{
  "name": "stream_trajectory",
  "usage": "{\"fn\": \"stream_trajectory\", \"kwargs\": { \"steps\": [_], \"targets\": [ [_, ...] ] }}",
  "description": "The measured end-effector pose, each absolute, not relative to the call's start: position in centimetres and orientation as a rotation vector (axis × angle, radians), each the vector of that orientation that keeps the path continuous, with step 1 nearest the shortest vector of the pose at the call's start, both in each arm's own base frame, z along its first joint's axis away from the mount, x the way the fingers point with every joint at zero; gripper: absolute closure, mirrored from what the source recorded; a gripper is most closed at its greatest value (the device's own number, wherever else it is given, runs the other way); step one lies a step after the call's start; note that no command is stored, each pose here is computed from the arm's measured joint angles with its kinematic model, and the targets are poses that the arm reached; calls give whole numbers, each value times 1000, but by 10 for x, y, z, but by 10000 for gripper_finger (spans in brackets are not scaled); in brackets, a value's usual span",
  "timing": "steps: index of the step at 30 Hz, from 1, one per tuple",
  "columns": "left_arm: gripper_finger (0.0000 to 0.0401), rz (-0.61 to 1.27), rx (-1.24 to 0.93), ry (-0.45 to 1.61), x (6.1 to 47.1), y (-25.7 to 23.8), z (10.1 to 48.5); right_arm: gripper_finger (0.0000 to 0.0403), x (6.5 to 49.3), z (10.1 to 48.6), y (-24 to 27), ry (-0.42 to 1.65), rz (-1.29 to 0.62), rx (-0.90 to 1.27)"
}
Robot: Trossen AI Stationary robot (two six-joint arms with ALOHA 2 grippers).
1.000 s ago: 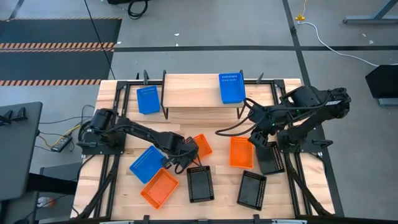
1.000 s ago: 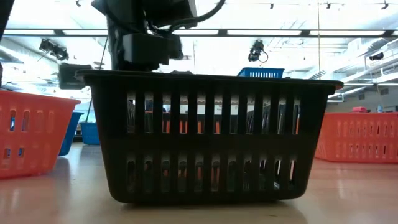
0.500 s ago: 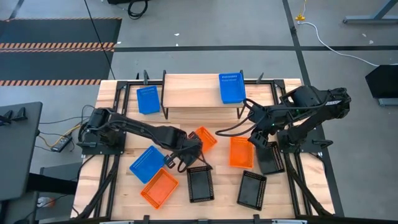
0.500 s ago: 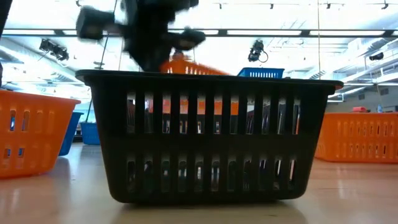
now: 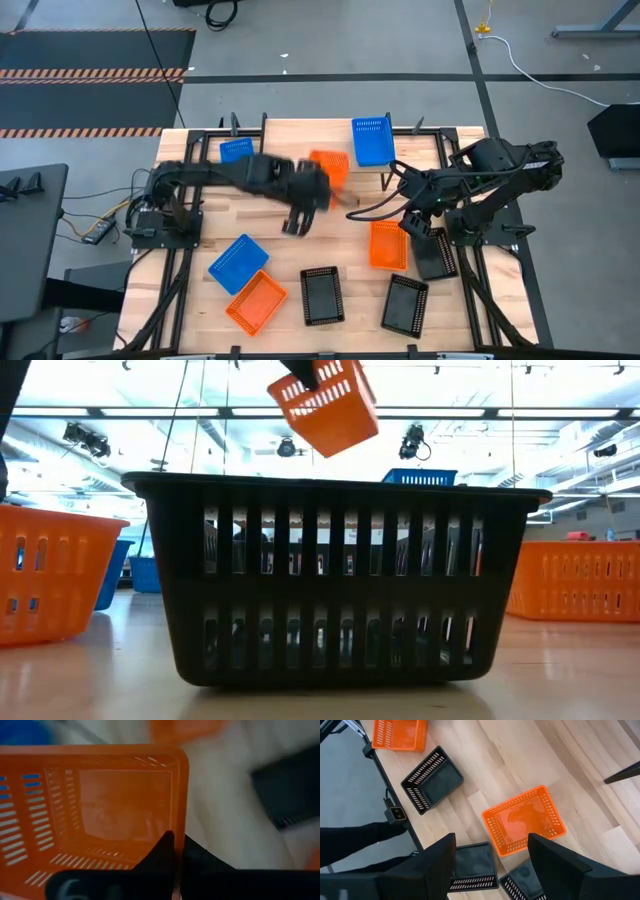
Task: Stack baskets on shelf by color
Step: Put the middle orange bin on the shelf
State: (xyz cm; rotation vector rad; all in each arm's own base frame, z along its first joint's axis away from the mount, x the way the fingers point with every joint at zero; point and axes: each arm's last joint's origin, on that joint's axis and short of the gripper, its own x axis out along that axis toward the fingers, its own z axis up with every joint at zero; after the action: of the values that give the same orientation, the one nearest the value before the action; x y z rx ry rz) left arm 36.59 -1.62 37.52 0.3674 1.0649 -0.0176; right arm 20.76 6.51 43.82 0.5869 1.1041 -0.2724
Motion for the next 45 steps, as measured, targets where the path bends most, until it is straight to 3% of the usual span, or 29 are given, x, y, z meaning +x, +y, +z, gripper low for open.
{"fn": "stream_trajectory", "kwargs": {
  "steps": [12,22,45],
  "targets": [
    [395,187,226,949,376,43,386,149,209,438,62,1096,-305,619],
    [395,255,242,1038,377,79,370,149,209,438,62,1086,-351,707],
    [387,268,279,1020,418,99,329,181,203,439,80,1138,-321,830]
  ]
}}
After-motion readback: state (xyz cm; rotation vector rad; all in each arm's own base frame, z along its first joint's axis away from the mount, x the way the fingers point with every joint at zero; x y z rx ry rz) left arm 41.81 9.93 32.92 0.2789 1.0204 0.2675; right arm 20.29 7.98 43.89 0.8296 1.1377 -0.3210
